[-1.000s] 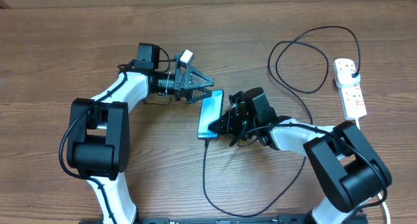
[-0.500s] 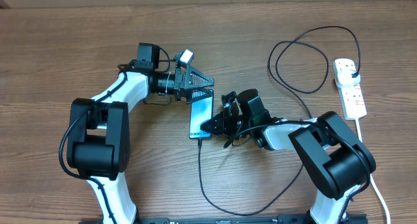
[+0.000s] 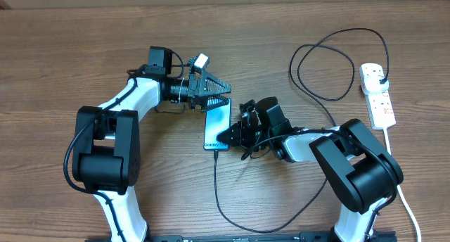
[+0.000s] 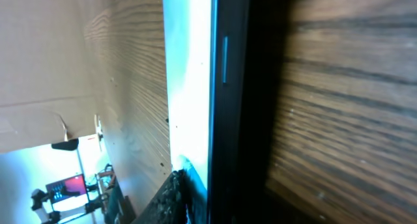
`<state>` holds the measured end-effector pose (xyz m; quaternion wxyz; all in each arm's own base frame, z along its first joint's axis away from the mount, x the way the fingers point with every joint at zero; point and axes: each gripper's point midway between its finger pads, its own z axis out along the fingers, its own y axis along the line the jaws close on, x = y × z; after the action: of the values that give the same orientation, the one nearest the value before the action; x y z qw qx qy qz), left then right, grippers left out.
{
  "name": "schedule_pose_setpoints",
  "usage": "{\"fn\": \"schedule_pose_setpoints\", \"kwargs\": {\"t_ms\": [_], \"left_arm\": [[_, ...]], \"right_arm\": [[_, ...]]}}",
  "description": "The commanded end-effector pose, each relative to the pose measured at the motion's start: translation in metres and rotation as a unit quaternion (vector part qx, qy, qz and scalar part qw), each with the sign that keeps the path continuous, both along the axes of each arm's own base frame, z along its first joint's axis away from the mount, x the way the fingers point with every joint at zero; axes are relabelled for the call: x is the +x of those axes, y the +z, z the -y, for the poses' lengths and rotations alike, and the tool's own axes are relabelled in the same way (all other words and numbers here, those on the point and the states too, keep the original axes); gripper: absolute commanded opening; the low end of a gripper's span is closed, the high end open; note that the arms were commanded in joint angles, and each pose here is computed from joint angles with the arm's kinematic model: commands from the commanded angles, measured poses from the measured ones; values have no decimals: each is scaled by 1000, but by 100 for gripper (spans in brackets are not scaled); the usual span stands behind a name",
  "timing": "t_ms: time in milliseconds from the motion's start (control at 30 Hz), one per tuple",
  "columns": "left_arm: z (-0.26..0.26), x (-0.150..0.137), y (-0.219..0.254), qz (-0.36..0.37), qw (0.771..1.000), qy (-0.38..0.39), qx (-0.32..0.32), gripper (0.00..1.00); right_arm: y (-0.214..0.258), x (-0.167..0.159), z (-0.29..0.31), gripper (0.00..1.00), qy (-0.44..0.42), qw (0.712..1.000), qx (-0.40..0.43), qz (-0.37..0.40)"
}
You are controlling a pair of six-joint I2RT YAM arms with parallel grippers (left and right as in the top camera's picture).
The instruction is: Plug charger to phone and switch on socket
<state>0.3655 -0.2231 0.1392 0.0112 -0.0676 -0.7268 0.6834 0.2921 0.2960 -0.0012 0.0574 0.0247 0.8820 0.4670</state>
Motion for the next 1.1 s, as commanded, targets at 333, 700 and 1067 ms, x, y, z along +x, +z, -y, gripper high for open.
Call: {"fn": "schedule_pose_setpoints", "kwargs": {"t_ms": [333,700,1067], "left_arm": [[-2,1,3,12,1000,1,-5,100],[-3,6,-8,16,999,14,26,100],[-3,6,-9,16,999,15,30,100]], "right_arm": [[-23,7,11,37,-34,998,-50,7],[-29,18,20,65,-73,994,-77,11],[-29,18,20,93,-73,994,-77,11]]}}
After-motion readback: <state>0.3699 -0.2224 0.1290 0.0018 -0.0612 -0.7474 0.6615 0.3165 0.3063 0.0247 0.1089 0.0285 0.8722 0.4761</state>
